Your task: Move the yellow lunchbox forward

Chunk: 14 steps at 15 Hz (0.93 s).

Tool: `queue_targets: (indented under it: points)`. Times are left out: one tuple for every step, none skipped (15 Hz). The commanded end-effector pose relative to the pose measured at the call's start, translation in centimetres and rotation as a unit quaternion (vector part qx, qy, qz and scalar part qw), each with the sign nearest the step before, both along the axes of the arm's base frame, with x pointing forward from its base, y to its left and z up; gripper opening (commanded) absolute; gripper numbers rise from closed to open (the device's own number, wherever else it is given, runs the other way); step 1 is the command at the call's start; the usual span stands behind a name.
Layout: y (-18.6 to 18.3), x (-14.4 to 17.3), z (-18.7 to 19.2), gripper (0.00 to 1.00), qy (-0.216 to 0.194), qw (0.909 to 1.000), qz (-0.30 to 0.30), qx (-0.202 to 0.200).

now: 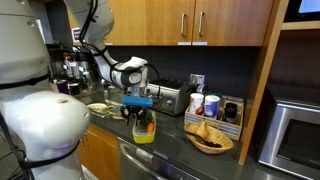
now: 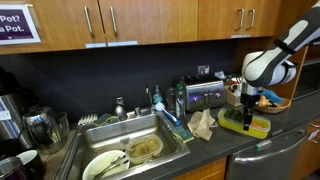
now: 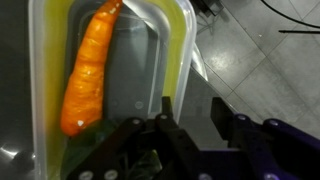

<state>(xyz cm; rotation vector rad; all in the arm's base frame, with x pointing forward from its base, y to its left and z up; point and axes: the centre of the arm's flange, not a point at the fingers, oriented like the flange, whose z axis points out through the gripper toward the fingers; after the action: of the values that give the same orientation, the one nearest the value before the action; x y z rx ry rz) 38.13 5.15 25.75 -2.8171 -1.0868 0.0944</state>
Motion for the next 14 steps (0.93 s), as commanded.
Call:
queue_targets:
  points:
    - [0.01, -0.78, 0.06, 0.14, -0.016, 0.9997, 0.012, 0.011]
    - [0.01, -0.74, 0.1, 0.08, -0.018, 0.9997, 0.015, 0.011]
    - [0.01, -0.72, 0.13, 0.0, -0.019, 0.9996, 0.016, 0.012]
    - [0.04, -0.7, 0.16, 0.0, -0.019, 0.9996, 0.018, 0.013]
    - [0.03, -0.69, 0.17, 0.0, -0.019, 0.9996, 0.018, 0.013]
    - [0.04, -0.67, 0.2, 0.02, -0.019, 0.9995, 0.02, 0.013]
    - [0.11, -0.65, 0.21, 0.02, -0.019, 0.9995, 0.021, 0.013]
    - [0.12, -0.63, 0.26, 0.01, -0.02, 0.9995, 0.021, 0.014]
    - [0.14, -0.57, 0.24, 0.02, -0.02, 0.9995, 0.022, 0.014]
    - [0.17, -0.6, 0.28, 0.02, -0.019, 0.9995, 0.021, 0.014]
    - [0.16, -0.56, 0.28, 0.02, -0.02, 0.9995, 0.021, 0.015]
    - [0.14, -0.52, 0.32, 0.02, -0.021, 0.9995, 0.021, 0.015]
    - [0.15, -0.42, 0.38, 0.02, -0.024, 0.9995, 0.017, 0.015]
    - [0.14, -0.27, 0.42, 0.02, -0.025, 0.9994, 0.015, 0.017]
